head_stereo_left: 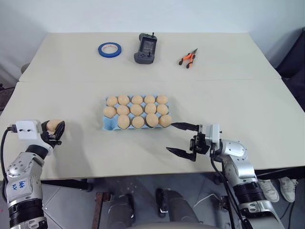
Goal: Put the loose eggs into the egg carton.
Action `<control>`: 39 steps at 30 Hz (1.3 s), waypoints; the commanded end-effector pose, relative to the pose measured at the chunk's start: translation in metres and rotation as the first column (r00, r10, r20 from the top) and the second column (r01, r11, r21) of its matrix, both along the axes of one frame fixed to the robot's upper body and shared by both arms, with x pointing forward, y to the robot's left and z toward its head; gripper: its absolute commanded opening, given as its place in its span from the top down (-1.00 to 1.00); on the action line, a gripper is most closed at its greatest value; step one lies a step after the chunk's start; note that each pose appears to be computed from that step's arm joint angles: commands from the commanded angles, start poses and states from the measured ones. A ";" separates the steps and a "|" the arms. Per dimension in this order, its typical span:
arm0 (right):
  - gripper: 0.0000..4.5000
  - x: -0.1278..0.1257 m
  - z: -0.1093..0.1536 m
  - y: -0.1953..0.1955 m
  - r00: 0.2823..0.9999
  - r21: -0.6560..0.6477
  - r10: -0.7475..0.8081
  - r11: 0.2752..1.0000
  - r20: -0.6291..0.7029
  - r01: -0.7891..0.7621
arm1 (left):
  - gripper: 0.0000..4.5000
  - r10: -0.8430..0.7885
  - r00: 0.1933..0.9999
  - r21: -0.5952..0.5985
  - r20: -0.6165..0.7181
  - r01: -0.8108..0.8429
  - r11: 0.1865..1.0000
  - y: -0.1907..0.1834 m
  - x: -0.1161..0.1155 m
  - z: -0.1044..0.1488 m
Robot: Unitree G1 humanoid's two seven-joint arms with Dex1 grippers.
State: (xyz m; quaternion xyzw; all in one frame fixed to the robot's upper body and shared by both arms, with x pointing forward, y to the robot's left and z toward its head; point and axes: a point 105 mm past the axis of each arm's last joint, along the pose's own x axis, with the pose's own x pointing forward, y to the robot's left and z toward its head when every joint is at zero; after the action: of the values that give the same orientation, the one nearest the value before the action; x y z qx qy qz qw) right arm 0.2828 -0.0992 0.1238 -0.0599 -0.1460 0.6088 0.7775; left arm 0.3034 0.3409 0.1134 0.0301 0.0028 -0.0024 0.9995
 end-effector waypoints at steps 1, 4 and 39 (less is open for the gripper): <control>-1.00 -0.002 0.008 -0.003 0.999 0.001 -0.008 1.000 0.034 0.008 | -0.02 -0.215 0.968 0.076 0.131 0.207 0.975 -0.040 0.004 0.039; -1.00 -0.001 0.008 -0.004 0.999 -0.002 -0.014 1.000 0.032 0.014 | -0.02 -0.420 0.901 0.135 0.111 0.405 0.904 -0.082 0.007 0.047; -1.00 0.017 0.002 -0.061 0.959 -0.089 -0.284 0.955 0.012 0.284 | -0.99 -0.615 0.754 0.242 -0.230 0.656 0.715 -0.058 -0.042 0.001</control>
State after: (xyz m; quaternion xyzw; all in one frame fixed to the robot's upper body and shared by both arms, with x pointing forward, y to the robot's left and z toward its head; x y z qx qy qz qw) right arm 0.2976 -0.1522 0.1182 -0.1039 -0.0951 0.5103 0.8484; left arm 0.2629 0.2831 0.1052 0.1623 0.0725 -0.3400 0.9235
